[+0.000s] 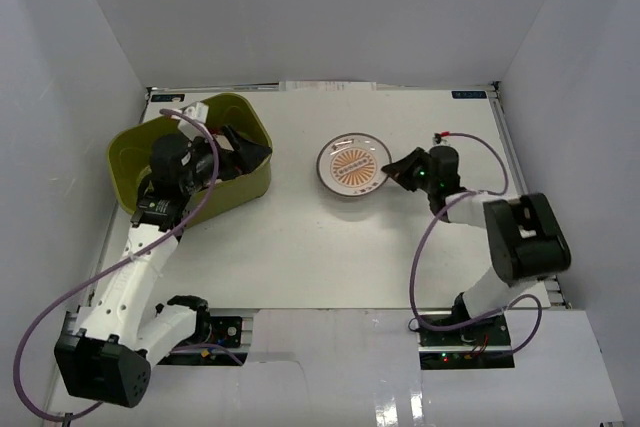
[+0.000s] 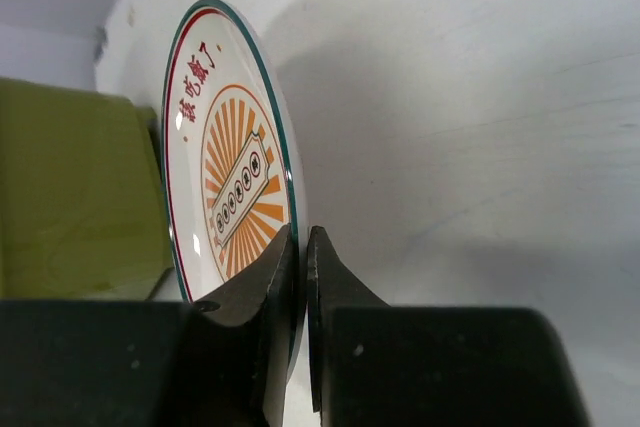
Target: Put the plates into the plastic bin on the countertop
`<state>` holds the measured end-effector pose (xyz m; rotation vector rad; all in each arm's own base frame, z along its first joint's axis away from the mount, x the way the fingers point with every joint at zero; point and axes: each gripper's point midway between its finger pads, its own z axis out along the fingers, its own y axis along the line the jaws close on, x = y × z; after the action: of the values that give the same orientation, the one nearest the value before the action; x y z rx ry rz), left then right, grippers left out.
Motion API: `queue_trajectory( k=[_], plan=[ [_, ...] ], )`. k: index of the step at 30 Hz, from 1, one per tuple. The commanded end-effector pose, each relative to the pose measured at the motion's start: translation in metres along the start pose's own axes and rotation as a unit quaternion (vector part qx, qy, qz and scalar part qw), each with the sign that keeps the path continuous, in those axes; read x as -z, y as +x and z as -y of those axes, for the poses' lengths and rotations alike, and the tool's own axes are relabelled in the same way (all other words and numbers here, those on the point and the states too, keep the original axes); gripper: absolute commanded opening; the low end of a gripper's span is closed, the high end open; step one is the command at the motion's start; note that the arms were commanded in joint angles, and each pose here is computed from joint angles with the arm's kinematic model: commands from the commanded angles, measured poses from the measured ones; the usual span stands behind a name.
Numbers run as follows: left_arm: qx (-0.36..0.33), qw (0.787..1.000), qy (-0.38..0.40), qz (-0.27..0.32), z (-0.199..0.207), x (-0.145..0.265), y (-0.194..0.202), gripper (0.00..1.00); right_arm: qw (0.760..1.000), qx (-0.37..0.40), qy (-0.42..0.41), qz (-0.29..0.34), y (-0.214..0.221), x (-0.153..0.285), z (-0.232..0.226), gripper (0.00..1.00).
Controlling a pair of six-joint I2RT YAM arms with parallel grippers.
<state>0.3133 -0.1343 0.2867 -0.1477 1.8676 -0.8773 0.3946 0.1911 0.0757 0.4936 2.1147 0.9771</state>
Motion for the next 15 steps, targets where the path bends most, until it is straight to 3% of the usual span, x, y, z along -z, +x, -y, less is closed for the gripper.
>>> queue_trajectory(
  k=[1,4,8,14,15],
  plan=[
    [-0.015,0.988,0.150,-0.036,0.077,-0.004,0.013,0.98,0.988,0.051,-0.123,0.079,-0.042,0.060,-0.061,0.08],
    [-0.026,0.983,0.156,-0.088,0.090,-0.030,0.046,0.98,0.983,0.070,-0.149,0.086,-0.038,0.088,-0.073,0.08],
    [-0.049,0.984,0.093,-0.141,0.078,-0.058,0.085,0.97,0.973,0.080,-0.196,0.086,-0.027,0.125,-0.095,0.08],
    [-0.080,0.984,0.016,-0.158,0.055,-0.087,0.109,0.98,0.962,0.096,-0.243,0.082,-0.022,0.153,-0.120,0.08],
    [-0.081,0.983,0.015,-0.162,0.054,-0.089,0.111,0.94,0.961,0.095,-0.245,0.080,-0.020,0.154,-0.119,0.08]
  ],
)
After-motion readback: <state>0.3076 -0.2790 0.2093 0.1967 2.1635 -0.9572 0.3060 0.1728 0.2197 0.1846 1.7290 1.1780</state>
